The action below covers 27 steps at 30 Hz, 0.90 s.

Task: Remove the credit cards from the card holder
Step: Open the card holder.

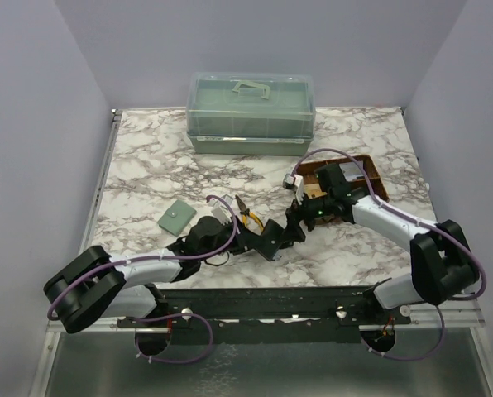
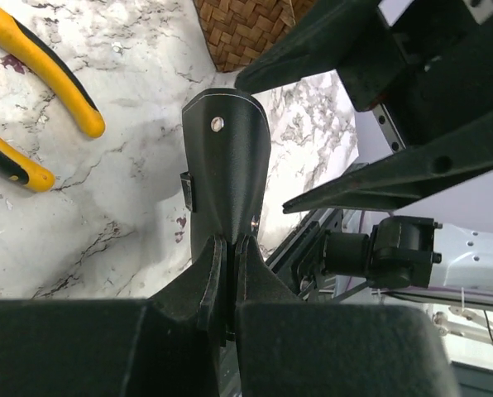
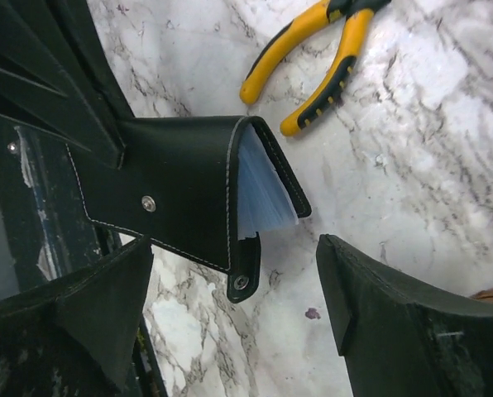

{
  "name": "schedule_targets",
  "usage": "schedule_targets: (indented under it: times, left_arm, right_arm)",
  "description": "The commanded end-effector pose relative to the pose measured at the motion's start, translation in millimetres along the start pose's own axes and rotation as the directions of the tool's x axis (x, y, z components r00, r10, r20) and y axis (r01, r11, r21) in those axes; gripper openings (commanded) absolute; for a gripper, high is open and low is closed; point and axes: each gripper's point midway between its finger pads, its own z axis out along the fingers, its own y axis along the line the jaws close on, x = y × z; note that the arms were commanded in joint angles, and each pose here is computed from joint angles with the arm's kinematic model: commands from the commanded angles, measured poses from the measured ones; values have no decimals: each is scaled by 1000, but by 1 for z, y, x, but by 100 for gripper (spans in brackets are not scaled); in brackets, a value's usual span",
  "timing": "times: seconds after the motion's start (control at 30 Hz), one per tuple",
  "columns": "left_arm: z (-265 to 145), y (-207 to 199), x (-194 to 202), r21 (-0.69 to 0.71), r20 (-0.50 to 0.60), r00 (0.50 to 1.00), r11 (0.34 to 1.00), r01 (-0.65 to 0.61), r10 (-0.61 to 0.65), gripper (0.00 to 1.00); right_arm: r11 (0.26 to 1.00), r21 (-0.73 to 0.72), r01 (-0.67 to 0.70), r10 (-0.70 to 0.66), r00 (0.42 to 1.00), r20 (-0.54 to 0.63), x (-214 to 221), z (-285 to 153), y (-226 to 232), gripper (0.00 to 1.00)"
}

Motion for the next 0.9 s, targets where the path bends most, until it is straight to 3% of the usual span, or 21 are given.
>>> schedule_targets:
  times: [0.0,0.17,0.3,0.47,0.6,0.67,0.73,0.77,0.8,0.87]
  left_arm:
    - [-4,-12,2,78,-20,998,995,-62,64,0]
    - [-3,-6,2,64,-20,996,994,-85,86,0]
    - [-1,-10,0,77,-15,994,991,-105,107,0]
    - [1,-10,-2,80,-5,993,990,-115,116,0]
    - [2,-9,-2,83,-4,994,990,-112,113,0]
    - [2,-11,-2,97,-2,993,989,-113,114,0]
    - [2,-15,-3,111,-3,993,987,-119,120,10]
    - [2,-16,-3,116,-4,992,985,-125,127,25]
    - [1,-17,-1,124,-11,991,983,-134,136,47]
    - [-3,-16,0,131,-34,987,980,-151,157,62]
  right_arm:
    - [987,-67,-143,144,989,13,-8,4,1,86]
    - [965,-161,-209,216,976,22,-8,3,12,79]
    - [940,-247,-237,248,969,15,-11,4,23,68]
    - [924,-275,-267,275,961,-8,-11,6,25,59]
    - [919,-285,-272,283,959,0,-13,5,27,40]
    - [917,-287,-278,289,957,-6,-13,6,27,26]
    - [915,-285,-287,296,955,-12,-13,6,26,6]
    - [915,-276,-293,302,953,-12,-14,6,24,1]
    - [917,-265,-300,308,951,-11,-13,6,22,0]
    - [917,-247,-315,324,946,-3,-14,4,19,0]
